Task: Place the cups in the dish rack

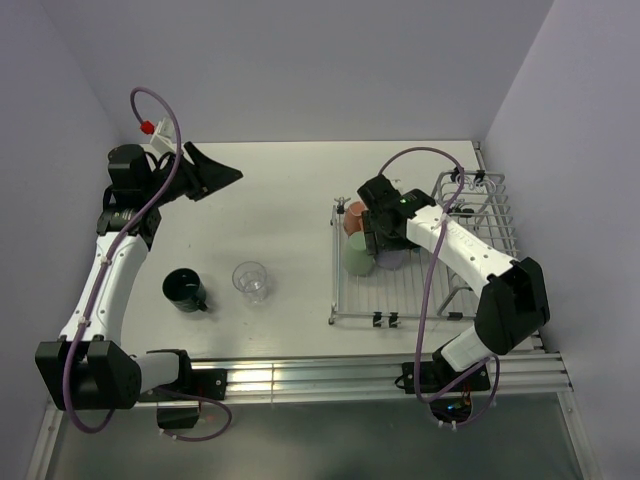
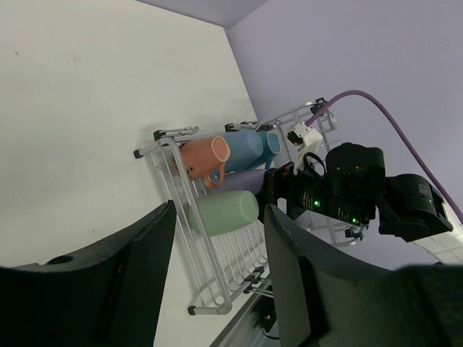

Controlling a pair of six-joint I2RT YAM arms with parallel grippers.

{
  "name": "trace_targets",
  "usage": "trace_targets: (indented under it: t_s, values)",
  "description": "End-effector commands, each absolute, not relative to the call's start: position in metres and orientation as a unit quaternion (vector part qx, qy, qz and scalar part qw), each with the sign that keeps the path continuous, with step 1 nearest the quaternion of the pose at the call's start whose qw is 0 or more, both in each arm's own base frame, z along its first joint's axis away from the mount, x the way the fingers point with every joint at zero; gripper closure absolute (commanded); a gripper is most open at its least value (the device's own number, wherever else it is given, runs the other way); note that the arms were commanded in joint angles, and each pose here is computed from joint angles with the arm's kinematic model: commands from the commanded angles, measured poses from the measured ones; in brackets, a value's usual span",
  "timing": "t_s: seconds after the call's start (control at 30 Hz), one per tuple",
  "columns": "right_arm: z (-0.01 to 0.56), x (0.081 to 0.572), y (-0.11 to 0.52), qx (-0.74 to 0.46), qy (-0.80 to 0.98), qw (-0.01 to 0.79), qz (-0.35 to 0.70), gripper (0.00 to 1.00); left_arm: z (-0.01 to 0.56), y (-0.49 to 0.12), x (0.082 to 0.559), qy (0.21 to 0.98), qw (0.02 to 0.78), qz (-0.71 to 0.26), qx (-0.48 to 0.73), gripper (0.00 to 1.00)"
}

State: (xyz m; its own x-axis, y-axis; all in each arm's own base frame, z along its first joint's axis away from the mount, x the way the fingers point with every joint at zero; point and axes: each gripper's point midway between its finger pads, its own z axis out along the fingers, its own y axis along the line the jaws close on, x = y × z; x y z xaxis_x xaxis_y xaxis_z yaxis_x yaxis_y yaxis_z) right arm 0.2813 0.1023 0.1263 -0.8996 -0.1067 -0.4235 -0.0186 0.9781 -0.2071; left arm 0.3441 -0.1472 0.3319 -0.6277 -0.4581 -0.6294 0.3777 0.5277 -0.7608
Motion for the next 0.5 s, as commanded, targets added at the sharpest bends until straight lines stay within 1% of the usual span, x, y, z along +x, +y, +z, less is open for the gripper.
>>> trace_targets:
  t_s: [0.0,0.17,0.3,0.4,0.47]
  values:
    - [0.134,0.288,0.101,-0.023,0.965,0.244,-0.097,0.14,0.333,-0.147,0.345,0.759,0.441,-0.478,-0.015,0.42]
    - [0.150,0.289,0.099,-0.009,0.960,0.264,-0.094,0.14,0.332,-0.147,0.346,0.761,0.440,-0.477,-0.015,0.42]
    - [0.185,0.288,0.097,0.006,0.950,0.302,-0.082,0.14,0.333,-0.143,0.347,0.767,0.445,-0.462,-0.016,0.43]
    - [0.221,0.287,0.092,0.027,0.936,0.344,-0.074,0.14,0.325,-0.133,0.349,0.783,0.453,-0.425,-0.039,0.43]
    - [0.246,0.282,0.089,0.041,0.924,0.375,-0.055,0.12,0.312,-0.116,0.350,0.802,0.460,-0.375,-0.071,0.43]
